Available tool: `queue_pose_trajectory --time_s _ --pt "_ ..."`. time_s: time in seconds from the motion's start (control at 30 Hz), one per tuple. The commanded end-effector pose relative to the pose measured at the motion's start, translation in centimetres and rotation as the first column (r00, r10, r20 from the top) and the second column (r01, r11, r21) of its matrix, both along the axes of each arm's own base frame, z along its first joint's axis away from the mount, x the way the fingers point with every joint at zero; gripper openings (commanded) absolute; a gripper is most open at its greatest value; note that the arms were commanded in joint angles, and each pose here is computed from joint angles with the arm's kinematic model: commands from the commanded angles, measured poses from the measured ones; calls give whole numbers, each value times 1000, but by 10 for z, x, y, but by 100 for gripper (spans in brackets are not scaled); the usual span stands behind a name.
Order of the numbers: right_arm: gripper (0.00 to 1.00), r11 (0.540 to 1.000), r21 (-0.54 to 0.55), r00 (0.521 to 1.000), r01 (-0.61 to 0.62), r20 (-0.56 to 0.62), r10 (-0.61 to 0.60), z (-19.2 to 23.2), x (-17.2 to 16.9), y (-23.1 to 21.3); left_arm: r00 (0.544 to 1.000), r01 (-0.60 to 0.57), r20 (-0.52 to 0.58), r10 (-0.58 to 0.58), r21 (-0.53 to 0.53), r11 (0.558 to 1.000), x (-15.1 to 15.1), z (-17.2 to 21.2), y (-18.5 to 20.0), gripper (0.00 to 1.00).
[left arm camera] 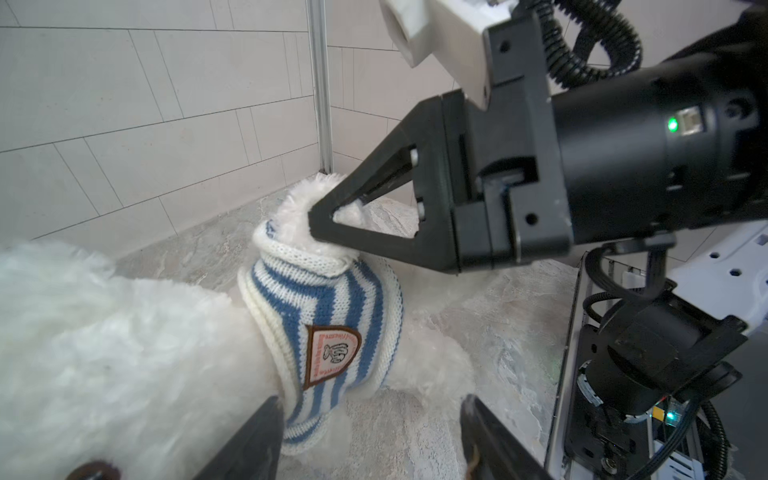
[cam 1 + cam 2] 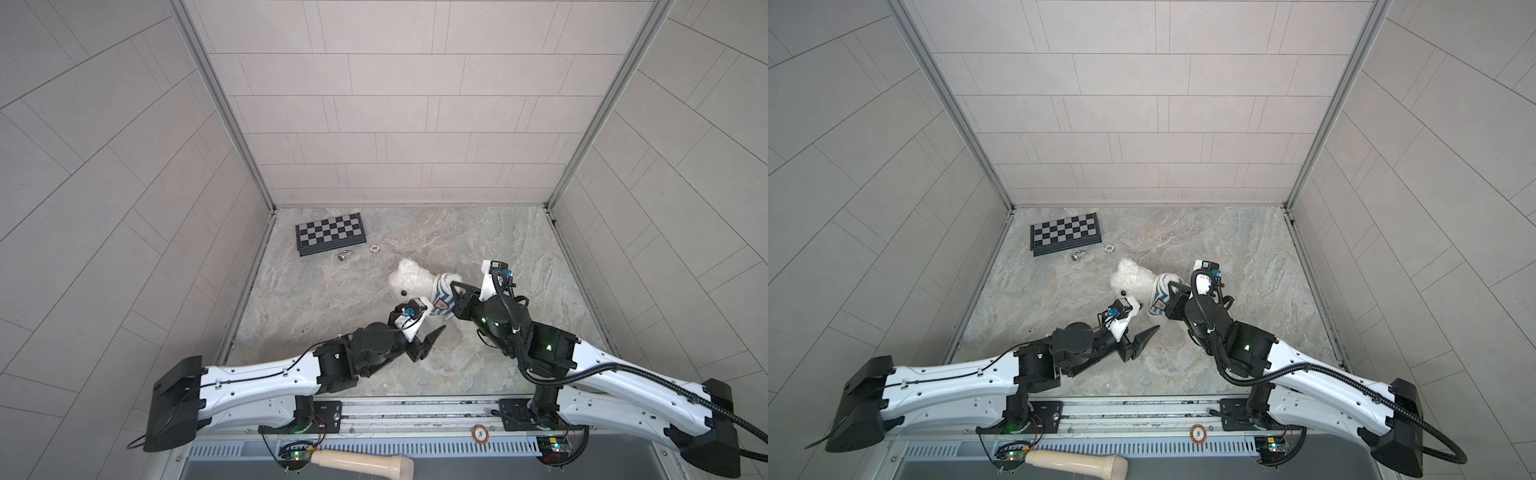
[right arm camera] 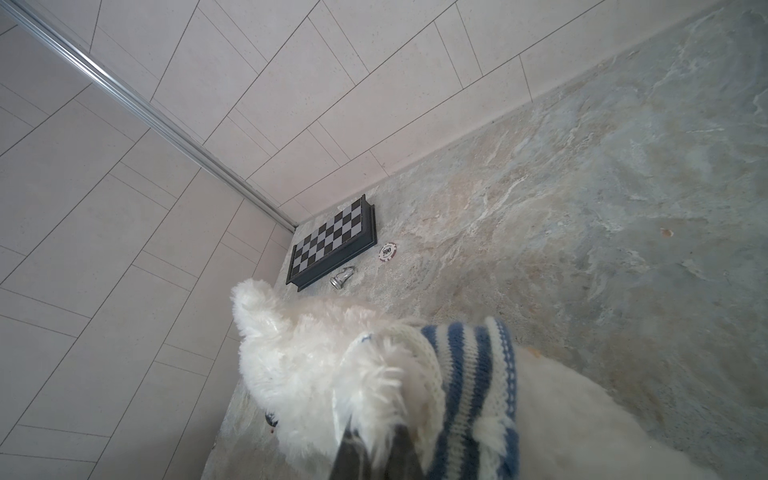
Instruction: Dress the teddy bear
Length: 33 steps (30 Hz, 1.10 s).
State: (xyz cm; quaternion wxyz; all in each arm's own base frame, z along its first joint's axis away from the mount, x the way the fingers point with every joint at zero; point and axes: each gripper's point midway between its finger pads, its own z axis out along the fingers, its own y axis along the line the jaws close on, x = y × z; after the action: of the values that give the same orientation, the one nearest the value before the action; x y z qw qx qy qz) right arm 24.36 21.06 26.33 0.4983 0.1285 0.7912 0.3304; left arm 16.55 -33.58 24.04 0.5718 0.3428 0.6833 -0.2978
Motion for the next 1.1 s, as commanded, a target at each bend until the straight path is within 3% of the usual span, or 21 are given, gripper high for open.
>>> queue_pose_trajectory --time_s 0.0,0.17,0.33,0.5,0.7,1.07 --pt "0 994 107 1000 29 -8 -28 12 0 -3 997 51 56 -47 -77 996 -2 19 -20 70" --pt "0 985 170 999 35 -39 -29 8 0 1 992 74 109 -63 -100 992 -1 22 -45 72" --pt "0 968 251 998 19 -58 -4 9 -2 8 984 -79 150 94 -106 991 26 18 -48 70" --pt "0 968 251 999 -8 -46 20 19 -6 10 972 -135 182 149 -90 987 34 16 -43 45" --pt "0 963 270 999 -24 -26 32 25 -7 11 962 -172 209 175 -33 984 37 9 -31 39" --pt "0 951 304 998 -48 -12 55 39 -7 18 958 -173 234 169 -4 985 35 -1 -24 43"
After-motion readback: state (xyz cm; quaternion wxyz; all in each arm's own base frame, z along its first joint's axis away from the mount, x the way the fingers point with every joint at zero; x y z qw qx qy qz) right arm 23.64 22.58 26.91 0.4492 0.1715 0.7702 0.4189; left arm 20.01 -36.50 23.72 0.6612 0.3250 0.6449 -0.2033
